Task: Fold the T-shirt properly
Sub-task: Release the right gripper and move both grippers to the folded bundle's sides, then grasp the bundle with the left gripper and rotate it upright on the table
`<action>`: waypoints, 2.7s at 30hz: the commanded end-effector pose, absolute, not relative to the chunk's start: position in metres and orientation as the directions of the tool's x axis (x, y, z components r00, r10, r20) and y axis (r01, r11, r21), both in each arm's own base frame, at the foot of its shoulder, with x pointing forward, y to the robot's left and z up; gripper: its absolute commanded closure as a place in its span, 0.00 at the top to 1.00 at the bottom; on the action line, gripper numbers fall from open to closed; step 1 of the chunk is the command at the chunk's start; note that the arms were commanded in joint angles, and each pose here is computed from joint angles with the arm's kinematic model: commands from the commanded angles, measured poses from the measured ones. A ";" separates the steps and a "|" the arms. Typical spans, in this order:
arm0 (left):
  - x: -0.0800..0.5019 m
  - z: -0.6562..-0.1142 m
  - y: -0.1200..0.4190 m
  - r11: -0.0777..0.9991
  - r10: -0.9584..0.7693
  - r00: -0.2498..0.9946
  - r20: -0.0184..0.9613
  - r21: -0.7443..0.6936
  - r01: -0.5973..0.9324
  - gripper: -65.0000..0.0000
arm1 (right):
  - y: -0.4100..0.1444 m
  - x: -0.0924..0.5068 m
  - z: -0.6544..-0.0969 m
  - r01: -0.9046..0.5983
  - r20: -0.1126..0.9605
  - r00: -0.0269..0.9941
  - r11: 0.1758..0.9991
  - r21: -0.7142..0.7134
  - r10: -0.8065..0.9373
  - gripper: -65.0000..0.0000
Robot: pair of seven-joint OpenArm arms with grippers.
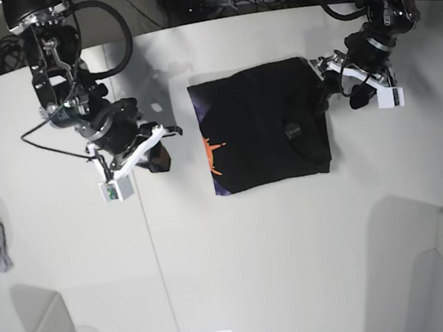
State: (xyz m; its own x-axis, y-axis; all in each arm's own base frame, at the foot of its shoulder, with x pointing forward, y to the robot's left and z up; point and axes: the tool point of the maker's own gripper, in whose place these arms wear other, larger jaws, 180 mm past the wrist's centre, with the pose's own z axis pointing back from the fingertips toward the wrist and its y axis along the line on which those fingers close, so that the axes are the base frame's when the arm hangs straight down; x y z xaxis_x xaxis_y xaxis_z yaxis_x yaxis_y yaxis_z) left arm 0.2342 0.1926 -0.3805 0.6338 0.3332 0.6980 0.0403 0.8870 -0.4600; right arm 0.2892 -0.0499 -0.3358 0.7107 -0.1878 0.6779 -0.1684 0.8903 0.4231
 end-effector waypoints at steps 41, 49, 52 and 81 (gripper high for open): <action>0.281 -0.442 0.168 0.870 0.322 0.761 0.563 -0.494 -0.003 0.10 | -0.056 0.288 -0.332 -0.168 0.696 0.691 0.892 0.420 -0.198 0.00; 0.291 -0.434 0.159 0.898 0.142 0.791 0.595 -0.415 0.150 0.00 | -0.117 0.277 -0.347 0.014 0.669 0.680 0.918 0.396 -0.299 0.00; 0.297 -0.429 0.148 0.894 0.005 0.796 0.605 -0.359 0.267 0.00 | -0.144 0.267 -0.354 0.089 0.658 0.676 0.923 0.375 -0.333 0.00; 0.308 -0.436 0.061 0.151 -0.907 0.020 0.421 0.279 0.948 0.00 | -0.170 0.182 -0.402 0.388 0.486 0.680 0.832 0.396 -0.549 0.00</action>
